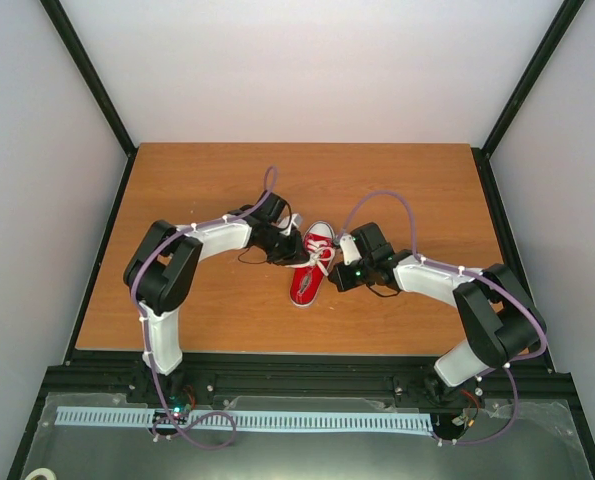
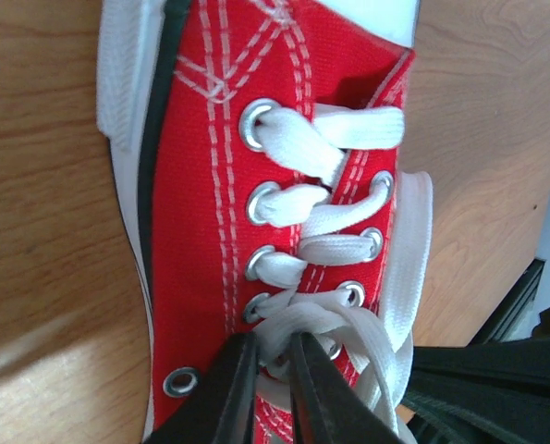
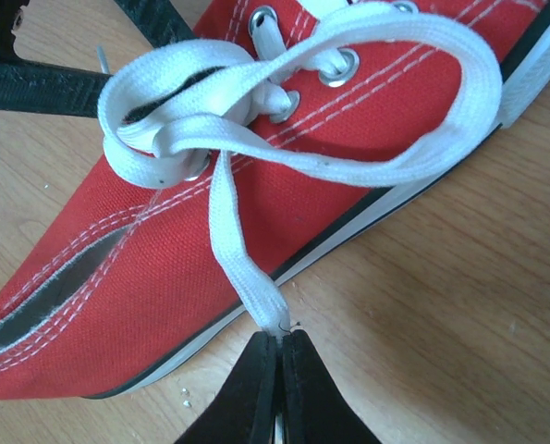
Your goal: Tie the shoes
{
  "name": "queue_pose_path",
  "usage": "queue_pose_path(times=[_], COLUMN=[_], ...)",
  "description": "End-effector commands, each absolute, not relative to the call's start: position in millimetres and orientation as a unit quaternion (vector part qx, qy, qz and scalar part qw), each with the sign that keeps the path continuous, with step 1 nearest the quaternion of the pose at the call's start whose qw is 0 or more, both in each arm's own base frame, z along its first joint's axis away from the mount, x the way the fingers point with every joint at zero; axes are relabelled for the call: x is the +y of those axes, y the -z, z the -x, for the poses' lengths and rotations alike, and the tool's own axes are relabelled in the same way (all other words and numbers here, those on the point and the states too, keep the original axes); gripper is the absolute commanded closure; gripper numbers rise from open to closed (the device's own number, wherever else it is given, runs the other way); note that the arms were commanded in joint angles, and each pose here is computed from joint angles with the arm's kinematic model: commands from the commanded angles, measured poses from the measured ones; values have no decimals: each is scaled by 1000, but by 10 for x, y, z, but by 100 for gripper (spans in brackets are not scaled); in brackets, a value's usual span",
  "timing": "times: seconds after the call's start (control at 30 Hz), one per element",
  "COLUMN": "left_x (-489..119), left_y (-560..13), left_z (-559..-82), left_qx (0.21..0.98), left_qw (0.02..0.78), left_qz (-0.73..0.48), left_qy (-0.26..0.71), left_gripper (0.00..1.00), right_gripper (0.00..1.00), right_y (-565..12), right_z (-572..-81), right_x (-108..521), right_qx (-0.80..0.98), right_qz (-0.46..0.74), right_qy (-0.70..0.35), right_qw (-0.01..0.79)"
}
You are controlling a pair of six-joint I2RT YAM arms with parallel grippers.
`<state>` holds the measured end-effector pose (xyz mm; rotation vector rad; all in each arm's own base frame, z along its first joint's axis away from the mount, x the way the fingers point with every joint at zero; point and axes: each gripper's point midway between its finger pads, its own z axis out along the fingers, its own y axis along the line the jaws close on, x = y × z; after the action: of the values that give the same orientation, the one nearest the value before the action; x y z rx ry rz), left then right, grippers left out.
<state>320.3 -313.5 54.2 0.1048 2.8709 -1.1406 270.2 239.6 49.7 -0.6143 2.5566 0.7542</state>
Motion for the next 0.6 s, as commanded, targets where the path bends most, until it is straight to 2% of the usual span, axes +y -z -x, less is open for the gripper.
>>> queue_pose_path(times=[0.0,0.07,0.2,0.27,0.37,0.4,0.5,0.57], left_x=[-3224,-3227,-3193,-3159,-3127,-3124,-3119,-3117], left_y=[-551,-594,-722,-825,-944,-970,-1012,-1014], left_z=[-3216,-3240,-3308,-3335,-3365,-3364,-3367,-3359], left_qx=[926,925,925,924,920,919,917,917], left_qw=[22,31,64,86,110,114,119,118], left_qz=[-34,-34,-33,-30,-25,-24,-23,-23], left_qy=[375,377,373,373,375,376,380,380], left_gripper=[91,98,99,99,99,99,99,99], right_gripper=[97,95,85,76,53,48,40,38], right_y=[-480,-494,-543,-591,-698,-742,-832,-815], right_z=[-2692,-2696,-2700,-2719,-2788,-2803,-2880,-2927], right_x=[2422,2424,2386,2333,2212,2187,2109,2064], right_qx=[914,914,915,916,915,913,912,917], right_qz=[209,201,180,166,138,130,95,61], right_qy=[-281,-285,-289,-291,-297,-301,-311,-313], right_qw=[205,207,215,222,237,242,249,239])
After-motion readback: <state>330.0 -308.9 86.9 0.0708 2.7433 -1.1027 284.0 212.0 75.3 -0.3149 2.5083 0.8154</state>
